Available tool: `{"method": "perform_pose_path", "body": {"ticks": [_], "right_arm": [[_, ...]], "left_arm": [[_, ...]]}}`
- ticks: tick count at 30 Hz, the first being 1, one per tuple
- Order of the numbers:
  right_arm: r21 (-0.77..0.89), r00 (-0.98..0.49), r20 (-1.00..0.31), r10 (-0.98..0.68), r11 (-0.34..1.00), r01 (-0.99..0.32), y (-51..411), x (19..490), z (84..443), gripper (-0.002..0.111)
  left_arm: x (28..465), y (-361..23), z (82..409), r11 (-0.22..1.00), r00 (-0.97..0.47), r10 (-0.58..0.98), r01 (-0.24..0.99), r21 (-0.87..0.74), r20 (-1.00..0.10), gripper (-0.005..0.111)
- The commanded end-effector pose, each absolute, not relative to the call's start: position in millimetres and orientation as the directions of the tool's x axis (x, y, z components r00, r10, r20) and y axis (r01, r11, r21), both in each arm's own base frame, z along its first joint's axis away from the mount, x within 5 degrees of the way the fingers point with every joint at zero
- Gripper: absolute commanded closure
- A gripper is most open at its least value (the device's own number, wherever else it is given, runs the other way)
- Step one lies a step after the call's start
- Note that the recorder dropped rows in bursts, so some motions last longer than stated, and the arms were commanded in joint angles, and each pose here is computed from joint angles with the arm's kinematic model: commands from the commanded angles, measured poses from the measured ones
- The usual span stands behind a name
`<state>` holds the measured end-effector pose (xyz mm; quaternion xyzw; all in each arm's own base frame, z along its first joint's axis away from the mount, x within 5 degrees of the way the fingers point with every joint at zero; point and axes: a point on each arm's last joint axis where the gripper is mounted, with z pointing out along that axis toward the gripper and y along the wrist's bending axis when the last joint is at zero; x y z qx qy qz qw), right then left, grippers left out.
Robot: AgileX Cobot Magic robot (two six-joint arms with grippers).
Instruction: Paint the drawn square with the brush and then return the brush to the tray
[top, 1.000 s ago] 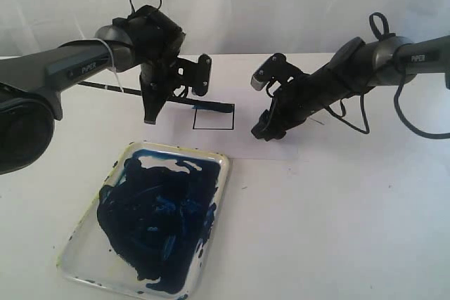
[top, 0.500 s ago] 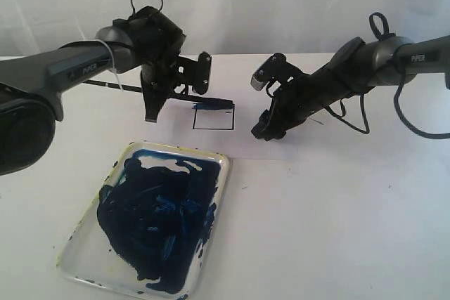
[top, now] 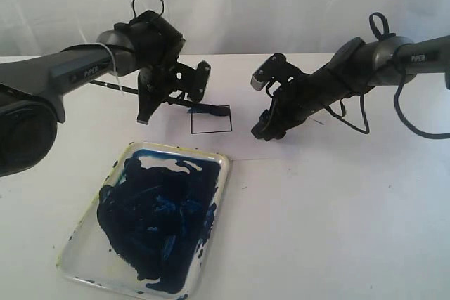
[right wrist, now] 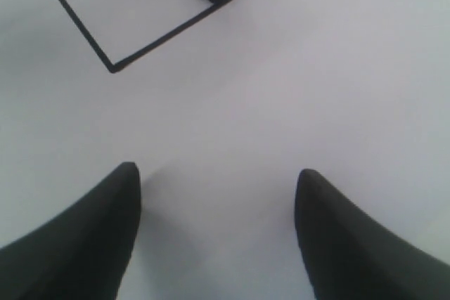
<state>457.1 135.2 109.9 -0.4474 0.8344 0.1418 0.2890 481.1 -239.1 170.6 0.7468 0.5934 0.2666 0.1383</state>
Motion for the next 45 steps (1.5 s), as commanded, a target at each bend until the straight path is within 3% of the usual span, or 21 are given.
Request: {"method": "perform_pose_path", "body": {"ticks": [1,45], "right_arm": [[-0.032,-0.424,-0.586,-0.691,0.543,-0.839,134.0,456.3,98.8,0.048],[-0.053,-0.422,-0.590,-0.688,0.555,-0.830,133.0,458.5,99.1,0.048]], "left_arm": [[476.8,-240.2,174.9,-0.276,0.170,0.954,0.823,0.497,0.248,0.107],[451.1,-248.9,189.3,-0.255,0.127,0.938,0.883,0.394,0.323,0.107]]}}
